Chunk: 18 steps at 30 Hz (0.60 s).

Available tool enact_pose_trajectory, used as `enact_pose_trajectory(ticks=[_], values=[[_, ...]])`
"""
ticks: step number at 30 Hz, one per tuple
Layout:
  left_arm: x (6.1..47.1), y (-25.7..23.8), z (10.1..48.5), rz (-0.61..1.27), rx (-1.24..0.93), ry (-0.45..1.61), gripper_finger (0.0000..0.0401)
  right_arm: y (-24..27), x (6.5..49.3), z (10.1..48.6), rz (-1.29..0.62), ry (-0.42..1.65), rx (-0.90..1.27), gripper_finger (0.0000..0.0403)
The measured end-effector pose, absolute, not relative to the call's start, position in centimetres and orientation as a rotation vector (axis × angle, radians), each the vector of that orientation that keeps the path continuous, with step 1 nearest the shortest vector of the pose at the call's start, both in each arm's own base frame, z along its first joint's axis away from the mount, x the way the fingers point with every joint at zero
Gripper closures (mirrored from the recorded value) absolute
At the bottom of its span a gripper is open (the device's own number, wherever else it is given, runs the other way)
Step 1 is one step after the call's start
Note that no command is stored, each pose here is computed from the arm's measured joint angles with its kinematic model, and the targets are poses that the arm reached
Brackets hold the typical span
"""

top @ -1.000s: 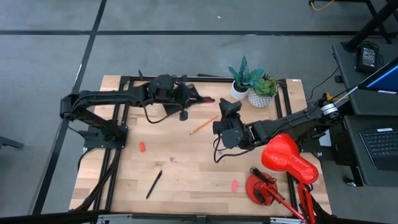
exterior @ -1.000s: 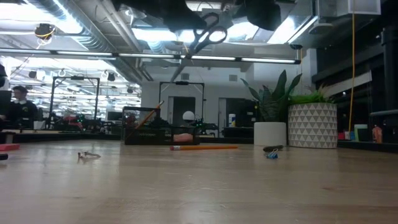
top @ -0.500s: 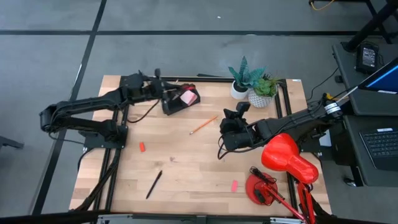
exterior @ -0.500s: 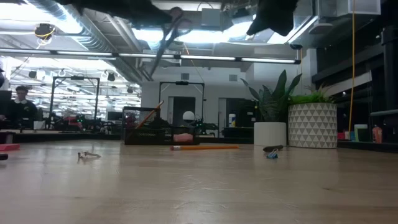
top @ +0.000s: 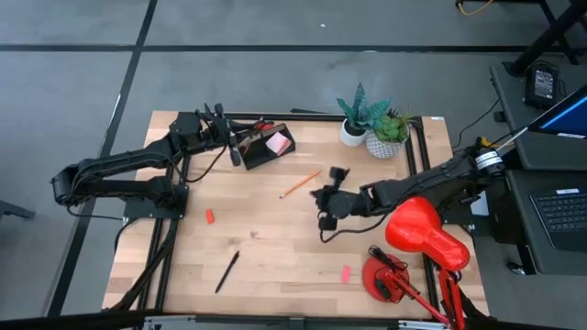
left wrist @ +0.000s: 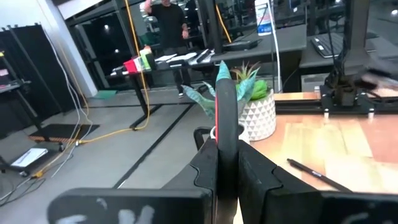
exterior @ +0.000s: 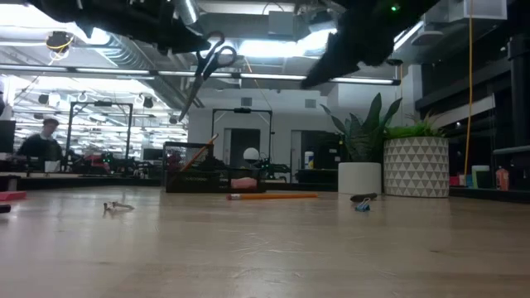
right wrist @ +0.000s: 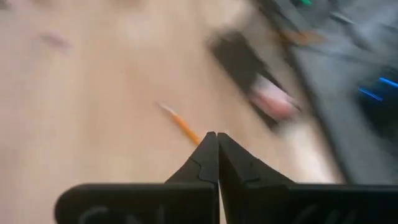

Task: Pick and place office supplies into organizer
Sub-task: Put the scissors into the desk organizer

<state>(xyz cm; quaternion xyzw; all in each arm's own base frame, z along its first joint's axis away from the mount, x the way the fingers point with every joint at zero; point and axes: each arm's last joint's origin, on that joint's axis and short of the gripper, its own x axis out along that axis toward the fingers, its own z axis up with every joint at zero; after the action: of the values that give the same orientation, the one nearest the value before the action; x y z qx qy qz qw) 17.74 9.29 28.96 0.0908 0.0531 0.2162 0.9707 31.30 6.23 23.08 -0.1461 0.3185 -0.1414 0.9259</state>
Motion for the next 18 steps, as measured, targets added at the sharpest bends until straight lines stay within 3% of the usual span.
enact_pose_trajectory(ticks=[4,18], values=[[17.6,9.5,29.0,0.448,0.183,0.107,0.0375,4.9,31.8,22.7,-0.144,0.529,-0.241,0.0402],[17.1,11.2,28.6,0.489,0.187,0.134,0.0375,1.8,29.7,20.6,-0.079,0.316,-0.156,0.0403]])
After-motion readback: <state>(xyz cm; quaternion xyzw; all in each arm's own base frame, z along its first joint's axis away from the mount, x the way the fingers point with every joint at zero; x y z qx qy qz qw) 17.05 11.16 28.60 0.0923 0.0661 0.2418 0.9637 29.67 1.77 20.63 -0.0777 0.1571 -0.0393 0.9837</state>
